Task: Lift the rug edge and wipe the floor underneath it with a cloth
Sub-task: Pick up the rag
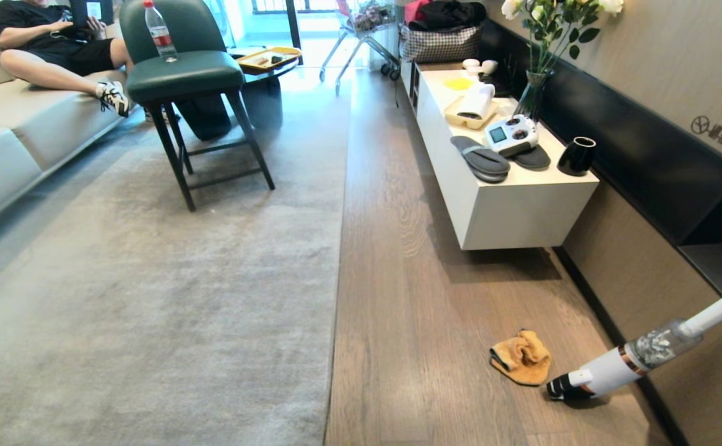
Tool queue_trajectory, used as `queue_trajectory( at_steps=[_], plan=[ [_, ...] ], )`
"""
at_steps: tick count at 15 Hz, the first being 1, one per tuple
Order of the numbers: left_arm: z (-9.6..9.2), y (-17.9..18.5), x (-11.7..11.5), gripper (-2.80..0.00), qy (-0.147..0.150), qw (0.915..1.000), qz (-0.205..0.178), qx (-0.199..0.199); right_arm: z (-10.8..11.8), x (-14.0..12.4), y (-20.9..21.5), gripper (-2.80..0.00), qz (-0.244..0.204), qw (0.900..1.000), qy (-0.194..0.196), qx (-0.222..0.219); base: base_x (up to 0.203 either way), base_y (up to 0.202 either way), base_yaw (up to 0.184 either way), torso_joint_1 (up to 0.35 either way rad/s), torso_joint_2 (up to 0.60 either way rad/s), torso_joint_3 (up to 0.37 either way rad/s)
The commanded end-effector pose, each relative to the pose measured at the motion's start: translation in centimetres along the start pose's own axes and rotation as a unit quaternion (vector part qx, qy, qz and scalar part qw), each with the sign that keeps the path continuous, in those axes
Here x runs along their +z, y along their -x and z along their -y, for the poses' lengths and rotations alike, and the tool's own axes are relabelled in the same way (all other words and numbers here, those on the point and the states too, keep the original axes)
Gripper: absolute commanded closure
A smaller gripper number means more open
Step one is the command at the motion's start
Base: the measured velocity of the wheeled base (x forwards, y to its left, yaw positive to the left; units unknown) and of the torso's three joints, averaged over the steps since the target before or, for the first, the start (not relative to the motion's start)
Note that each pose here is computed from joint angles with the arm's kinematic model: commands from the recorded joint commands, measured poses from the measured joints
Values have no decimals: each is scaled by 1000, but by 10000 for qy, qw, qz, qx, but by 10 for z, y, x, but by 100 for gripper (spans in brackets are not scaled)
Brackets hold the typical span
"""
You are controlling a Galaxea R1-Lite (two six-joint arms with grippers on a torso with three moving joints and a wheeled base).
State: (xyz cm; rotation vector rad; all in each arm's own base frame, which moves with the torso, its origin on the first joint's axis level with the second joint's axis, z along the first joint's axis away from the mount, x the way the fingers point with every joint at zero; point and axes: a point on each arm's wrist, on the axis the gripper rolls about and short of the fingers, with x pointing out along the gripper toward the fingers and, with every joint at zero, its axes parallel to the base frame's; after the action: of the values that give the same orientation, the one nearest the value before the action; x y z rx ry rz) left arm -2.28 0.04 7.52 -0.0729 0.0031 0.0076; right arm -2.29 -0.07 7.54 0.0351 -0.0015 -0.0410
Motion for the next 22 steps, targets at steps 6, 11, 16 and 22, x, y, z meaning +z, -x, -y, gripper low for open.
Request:
queue_trajectory(
  at_steps=[6, 11, 16, 22],
  plan=[
    [0, 0, 0, 0, 3, 10000, -6, 0, 0, 0, 0, 0, -12, 10000, 0, 5, 0, 0, 0, 36, 71, 71],
    [0, 0, 0, 0, 3, 10000, -6, 1, 0, 0, 0, 0, -12, 10000, 2, -2, 0, 0, 0, 0, 0, 0],
    [0, 0, 0, 0, 3, 10000, -6, -1, 0, 0, 0, 0, -15, 10000, 6, 4, 0, 0, 0, 0, 0, 0],
    [0, 0, 0, 0, 11, 10000, -6, 1, 0, 0, 0, 0, -19, 10000, 0, -2, 0, 0, 0, 0, 0, -6]
  ],
)
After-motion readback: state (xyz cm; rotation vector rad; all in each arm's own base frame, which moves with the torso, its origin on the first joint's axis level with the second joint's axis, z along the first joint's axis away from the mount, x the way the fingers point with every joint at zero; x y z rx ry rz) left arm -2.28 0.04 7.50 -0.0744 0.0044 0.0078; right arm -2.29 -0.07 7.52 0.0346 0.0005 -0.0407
